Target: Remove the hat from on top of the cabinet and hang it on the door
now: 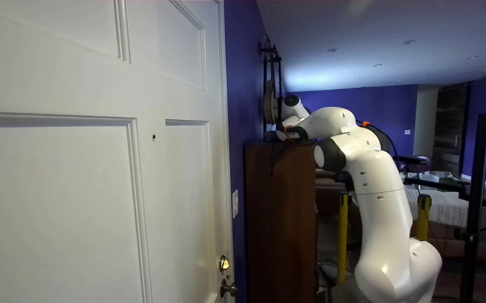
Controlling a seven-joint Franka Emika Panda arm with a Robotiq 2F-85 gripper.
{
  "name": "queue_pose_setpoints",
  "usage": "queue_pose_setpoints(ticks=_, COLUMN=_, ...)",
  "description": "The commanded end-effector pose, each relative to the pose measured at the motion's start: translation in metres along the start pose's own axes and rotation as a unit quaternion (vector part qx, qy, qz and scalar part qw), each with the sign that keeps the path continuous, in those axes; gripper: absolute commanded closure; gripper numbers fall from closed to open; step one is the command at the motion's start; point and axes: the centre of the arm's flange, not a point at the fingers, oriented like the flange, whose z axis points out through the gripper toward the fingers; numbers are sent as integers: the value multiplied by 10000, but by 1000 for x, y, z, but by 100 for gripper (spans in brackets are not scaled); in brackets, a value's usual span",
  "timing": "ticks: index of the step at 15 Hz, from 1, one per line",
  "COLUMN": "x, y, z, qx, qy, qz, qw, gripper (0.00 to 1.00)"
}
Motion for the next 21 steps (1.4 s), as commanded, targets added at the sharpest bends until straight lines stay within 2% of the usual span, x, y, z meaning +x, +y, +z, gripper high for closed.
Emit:
queue_pose_setpoints(ticks=1, x=15, y=-3, z=8, qx=36, qy=-64, qz=3, qw=10000, gripper=90)
queue_pose_setpoints(ticks=3, x=15, y=-3, z=8, qx=32, qy=-96, qz=-12, qw=9999, gripper=100)
queue_pose_setpoints(ticks=5, x=14, y=-2, z=7, qx=-5, qy=-234, qz=-18, qw=9997, gripper=100)
queue_pose_setpoints(ticks=6, x=12, y=-2, z=3, qx=-87, qy=-446, qz=-63, qw=9989, gripper=74)
queue_pose_setpoints(ticks=7, x=10, y=-2, z=0, qx=-154, qy=-648, qz=-148, qw=9977, gripper=74)
queue_pose_setpoints(ticks=10, x=4, y=-2, z=-15, qx=-506, qy=-1364, qz=-531, qw=9879, gripper=57)
queue_pose_setpoints(ticks=15, x=3, y=-2, z=-40, qx=-736, qy=-2301, qz=-919, qw=9660, gripper=23)
queue_pose_setpoints(ticks=18, x=-2, y=-2, z=-53, qx=-787, qy=-2715, qz=-1102, qw=9529, gripper=2)
queue_pose_setpoints(ticks=21, x=-7, y=-3, z=-61, qx=-825, qy=-3036, qz=-1183, qw=9418, gripper=0)
